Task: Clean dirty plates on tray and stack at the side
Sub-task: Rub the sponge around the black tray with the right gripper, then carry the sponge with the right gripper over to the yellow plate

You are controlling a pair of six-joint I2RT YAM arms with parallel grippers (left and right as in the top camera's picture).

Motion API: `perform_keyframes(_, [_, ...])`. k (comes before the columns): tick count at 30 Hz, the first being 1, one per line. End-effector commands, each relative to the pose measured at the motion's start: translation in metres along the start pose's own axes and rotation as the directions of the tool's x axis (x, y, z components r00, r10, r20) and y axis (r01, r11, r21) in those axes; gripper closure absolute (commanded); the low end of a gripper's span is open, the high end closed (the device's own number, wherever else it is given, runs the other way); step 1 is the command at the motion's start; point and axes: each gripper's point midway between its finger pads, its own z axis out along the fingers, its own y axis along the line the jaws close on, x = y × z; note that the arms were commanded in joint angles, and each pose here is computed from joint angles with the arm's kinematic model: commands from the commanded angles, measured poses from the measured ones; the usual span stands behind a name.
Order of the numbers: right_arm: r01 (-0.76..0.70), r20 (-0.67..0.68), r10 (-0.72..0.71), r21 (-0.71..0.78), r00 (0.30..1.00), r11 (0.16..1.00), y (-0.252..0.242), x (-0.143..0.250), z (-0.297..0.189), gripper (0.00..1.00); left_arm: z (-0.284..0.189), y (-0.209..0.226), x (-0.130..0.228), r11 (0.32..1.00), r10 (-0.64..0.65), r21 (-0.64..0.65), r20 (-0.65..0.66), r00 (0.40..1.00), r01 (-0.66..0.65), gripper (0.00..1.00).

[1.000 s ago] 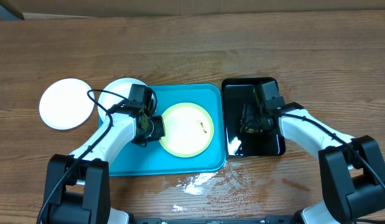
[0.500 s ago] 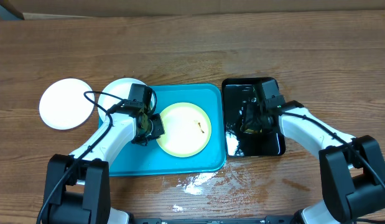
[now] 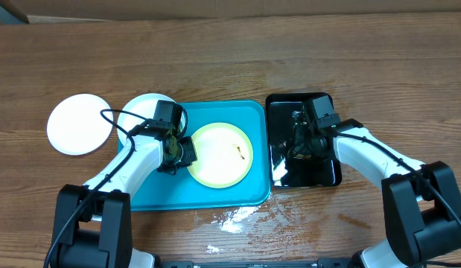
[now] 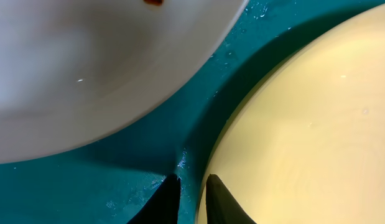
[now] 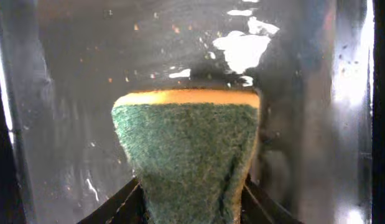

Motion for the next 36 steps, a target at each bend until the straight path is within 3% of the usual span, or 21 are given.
perform_keyframes(1, [0.004,0.031,-0.003,-0.016,1.0,1.0,0.01,-0.02,-0.015,0.95,0.0,-0.001,-0.004,1.0,0.002,-0.014,0.009,1.0,-0.002,0.82])
perform_keyframes(4, [0.039,0.085,-0.036,-0.035,0.996,0.999,0.023,-0.05,-0.054,0.96,0.0,-0.001,-0.005,1.0,0.002,-0.013,0.009,1.0,-0.002,0.85])
perform_keyframes(8, [0.038,0.06,-0.036,-0.026,0.998,0.999,0.021,-0.046,-0.081,0.96,0.0,-0.001,-0.005,1.0,0.002,-0.013,0.009,1.0,-0.002,0.9])
perform_keyframes(10, [0.036,0.03,-0.036,-0.012,0.999,0.999,0.018,-0.038,-0.083,0.96,0.0,-0.001,-0.005,1.0,0.001,-0.013,0.009,1.0,-0.001,0.96])
perform_keyframes(16, [-0.035,0.091,0.03,0.05,0.995,0.998,0.008,-0.045,-0.081,0.96,0.0,-0.001,-0.003,1.0,0.002,-0.013,0.003,1.0,-0.002,0.96])
perform_keyframes(31, [0.126,0.197,-0.161,0.179,0.967,0.976,0.024,-0.057,-0.084,0.96,0.0,-0.002,-0.004,1.0,0.003,-0.01,0.008,1.0,-0.003,0.96])
perform_keyframes(36, [0.124,0.183,-0.157,0.181,0.97,0.976,0.022,-0.054,-0.083,0.96,0.0,-0.003,-0.005,0.995,0.096,-0.008,0.011,0.995,-0.096,0.96])
